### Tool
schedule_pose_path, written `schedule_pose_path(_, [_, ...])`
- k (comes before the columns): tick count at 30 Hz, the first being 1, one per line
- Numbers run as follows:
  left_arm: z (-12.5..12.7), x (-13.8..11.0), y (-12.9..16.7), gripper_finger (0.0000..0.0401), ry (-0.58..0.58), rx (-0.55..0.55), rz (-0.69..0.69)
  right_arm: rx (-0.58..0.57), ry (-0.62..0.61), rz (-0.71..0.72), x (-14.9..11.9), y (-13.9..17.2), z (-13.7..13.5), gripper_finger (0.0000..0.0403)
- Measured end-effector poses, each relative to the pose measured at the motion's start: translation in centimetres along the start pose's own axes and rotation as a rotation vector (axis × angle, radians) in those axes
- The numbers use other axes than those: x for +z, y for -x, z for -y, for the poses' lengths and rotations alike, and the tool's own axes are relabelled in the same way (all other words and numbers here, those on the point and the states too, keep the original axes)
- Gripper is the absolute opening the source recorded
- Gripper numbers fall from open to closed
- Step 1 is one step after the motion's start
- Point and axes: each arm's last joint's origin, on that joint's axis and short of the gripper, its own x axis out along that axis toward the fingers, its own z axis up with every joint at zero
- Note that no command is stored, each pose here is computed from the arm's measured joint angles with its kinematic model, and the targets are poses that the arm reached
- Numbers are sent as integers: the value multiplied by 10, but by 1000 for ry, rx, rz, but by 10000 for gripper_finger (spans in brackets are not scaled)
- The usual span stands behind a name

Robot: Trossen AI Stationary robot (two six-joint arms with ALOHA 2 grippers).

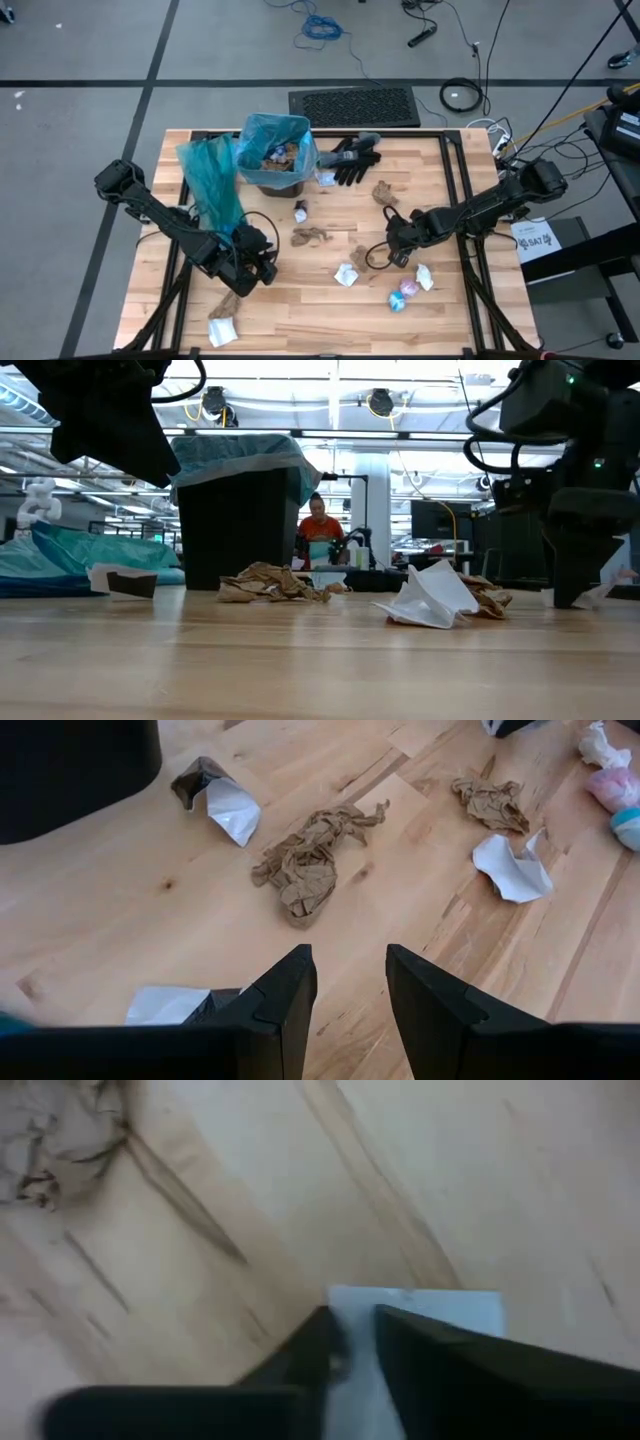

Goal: Place trash/remove bag and relplace
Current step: Put the white cardboard into the trash bin

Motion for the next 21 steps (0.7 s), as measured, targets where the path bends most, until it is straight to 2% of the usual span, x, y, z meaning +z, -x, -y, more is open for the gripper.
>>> schedule_pose_path(2, [0,0,0,129,0,0,0,22,22,14,1,1,-1,13])
schedule_pose_path(10, [0,0,0,129,-24,0,0,162,34,141,18,18,-17,1])
schedule_pose_path(15, [0,0,0,129,-23,2,1,187,73,295,43,47,-35,1])
schedule_pose_path(21, [0,0,0,129,-54,2,1,235,166,512,87,92,-54,1])
